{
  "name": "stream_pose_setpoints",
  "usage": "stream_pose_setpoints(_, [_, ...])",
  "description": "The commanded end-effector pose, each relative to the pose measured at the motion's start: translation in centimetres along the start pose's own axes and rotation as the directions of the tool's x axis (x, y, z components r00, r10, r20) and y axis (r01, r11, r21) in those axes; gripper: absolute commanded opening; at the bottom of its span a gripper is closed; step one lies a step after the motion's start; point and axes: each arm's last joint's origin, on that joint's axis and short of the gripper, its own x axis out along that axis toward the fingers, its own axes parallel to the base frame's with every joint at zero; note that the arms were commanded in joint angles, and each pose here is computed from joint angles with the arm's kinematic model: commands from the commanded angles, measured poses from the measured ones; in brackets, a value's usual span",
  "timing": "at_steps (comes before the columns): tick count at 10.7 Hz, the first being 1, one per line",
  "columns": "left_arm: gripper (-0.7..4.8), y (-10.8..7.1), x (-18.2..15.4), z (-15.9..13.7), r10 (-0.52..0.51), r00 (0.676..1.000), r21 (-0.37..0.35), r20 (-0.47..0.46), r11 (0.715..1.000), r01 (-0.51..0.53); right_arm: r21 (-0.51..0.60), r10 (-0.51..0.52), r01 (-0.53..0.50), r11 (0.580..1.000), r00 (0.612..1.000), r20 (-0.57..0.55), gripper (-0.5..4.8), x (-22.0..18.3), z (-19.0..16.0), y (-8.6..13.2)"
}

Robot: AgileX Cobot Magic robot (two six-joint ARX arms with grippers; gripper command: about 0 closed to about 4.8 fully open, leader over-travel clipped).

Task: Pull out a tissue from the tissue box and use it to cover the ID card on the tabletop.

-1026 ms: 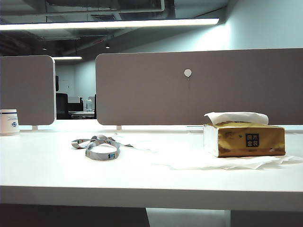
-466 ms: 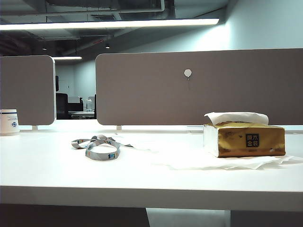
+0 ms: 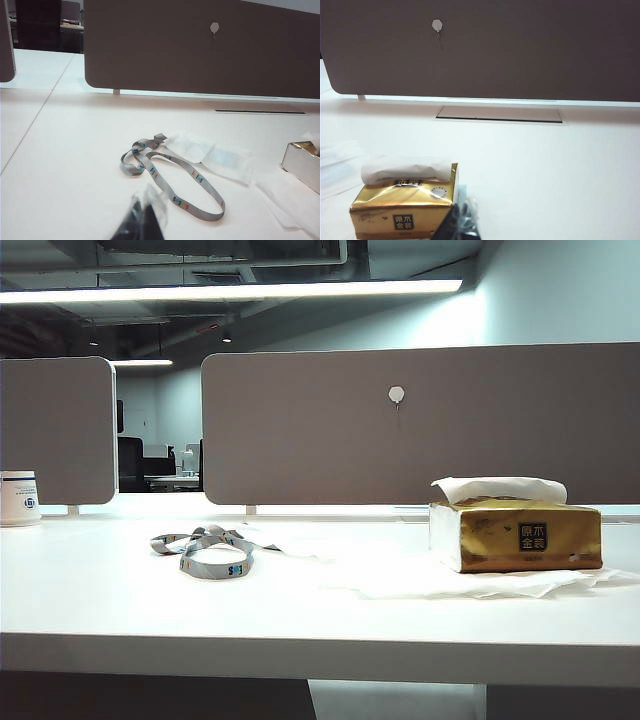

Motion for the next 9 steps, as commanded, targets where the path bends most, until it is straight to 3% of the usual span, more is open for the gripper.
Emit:
stream_pose_setpoints(1, [-0.06,0.0,0.0,0.2,-0.007,1.000,0.000,0.011,1.000,0.007,-0.004,0.004,-0.004,1.000,0.999,0.046,-0.06,0.6,-1.4,-0.1])
stream_pose_setpoints(6, [-0.06,-0.1,0.0,0.2,-0.007,1.000,0.000,0.011,1.000,0.007,0.046,0.005,-0.008,0.999,0.999,0.048,-0.06,1.3,-4.2,-0.3])
stream_pose_setpoints(9, [-0.06,-0.1,0.0,0.2,-0.007,1.000,0.000,0.011,1.000,0.007,0.041,0.102,-0.105,0.994,0.993,0.052,-0.06,1.3,-4.1,0.8])
